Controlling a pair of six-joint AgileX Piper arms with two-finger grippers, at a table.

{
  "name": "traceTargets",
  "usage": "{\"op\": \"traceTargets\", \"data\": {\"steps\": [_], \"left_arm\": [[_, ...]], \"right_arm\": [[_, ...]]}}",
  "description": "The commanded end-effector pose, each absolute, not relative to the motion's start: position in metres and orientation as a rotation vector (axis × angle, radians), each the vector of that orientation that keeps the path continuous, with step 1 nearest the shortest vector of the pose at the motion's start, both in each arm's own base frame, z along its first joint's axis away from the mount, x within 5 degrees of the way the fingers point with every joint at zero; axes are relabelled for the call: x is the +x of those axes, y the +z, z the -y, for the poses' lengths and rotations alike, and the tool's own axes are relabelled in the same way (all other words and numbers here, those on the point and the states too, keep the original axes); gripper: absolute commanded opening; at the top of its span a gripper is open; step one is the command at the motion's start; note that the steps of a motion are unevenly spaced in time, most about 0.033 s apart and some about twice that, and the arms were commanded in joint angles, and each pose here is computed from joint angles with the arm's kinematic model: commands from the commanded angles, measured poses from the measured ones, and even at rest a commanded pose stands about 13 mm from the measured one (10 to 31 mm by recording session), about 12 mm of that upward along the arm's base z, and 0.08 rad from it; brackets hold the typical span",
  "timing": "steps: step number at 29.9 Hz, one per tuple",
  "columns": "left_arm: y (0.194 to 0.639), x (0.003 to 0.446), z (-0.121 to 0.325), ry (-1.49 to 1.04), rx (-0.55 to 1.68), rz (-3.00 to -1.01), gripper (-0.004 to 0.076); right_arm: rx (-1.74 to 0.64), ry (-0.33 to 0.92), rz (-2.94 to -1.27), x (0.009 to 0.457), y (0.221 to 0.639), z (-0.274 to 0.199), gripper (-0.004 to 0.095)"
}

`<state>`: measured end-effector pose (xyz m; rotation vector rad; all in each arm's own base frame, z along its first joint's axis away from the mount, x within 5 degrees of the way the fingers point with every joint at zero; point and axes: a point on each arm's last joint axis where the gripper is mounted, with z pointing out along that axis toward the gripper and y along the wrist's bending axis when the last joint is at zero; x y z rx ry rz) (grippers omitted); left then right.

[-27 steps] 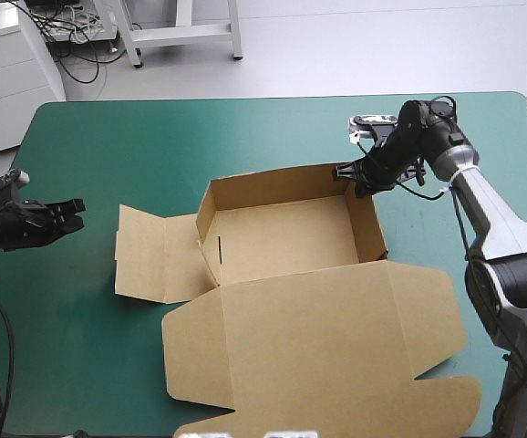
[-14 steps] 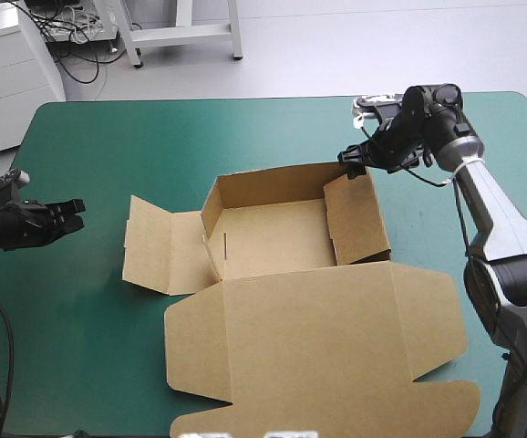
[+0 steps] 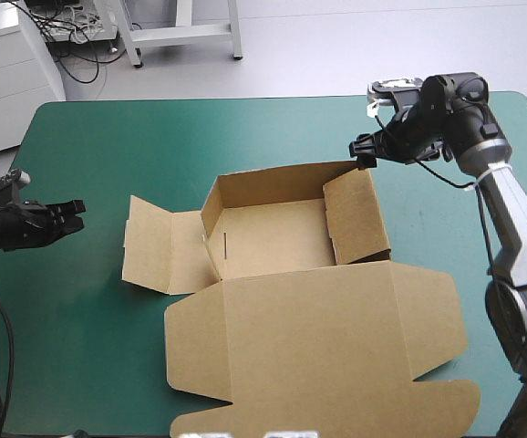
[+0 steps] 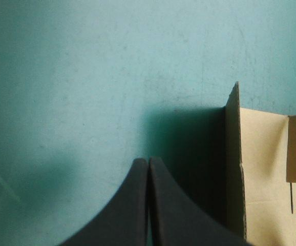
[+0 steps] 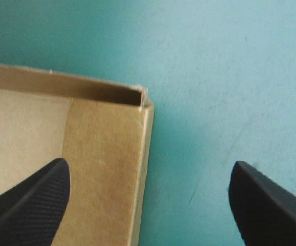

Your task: Fold the box

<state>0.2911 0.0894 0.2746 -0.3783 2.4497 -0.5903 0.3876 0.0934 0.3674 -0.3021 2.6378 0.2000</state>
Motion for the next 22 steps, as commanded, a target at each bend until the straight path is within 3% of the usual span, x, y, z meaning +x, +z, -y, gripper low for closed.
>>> {"op": "traceTargets", "data": {"steps": [1, 11, 22], "left_arm": [[0.297, 0.29, -0.085, -0.604, -0.365, -2.368, -0.0032], [0.297, 0.29, -0.085, -0.611, -0.367, -2.365, -0.0032], [0.297, 0.289, -0.084, -0.624, -0.361, -2.374, -0.0032]], "right_arm": [[-0.304, 0.201, -2.637, 0.351, 0.382, -0.086, 0.0783], [-0.329, 0.251, -2.728, 0.342, 0.337, -0.098, 0.0783], [-0.338, 0.174, -2.786, 0.356, 0.307, -0.119, 0.0782]]}}
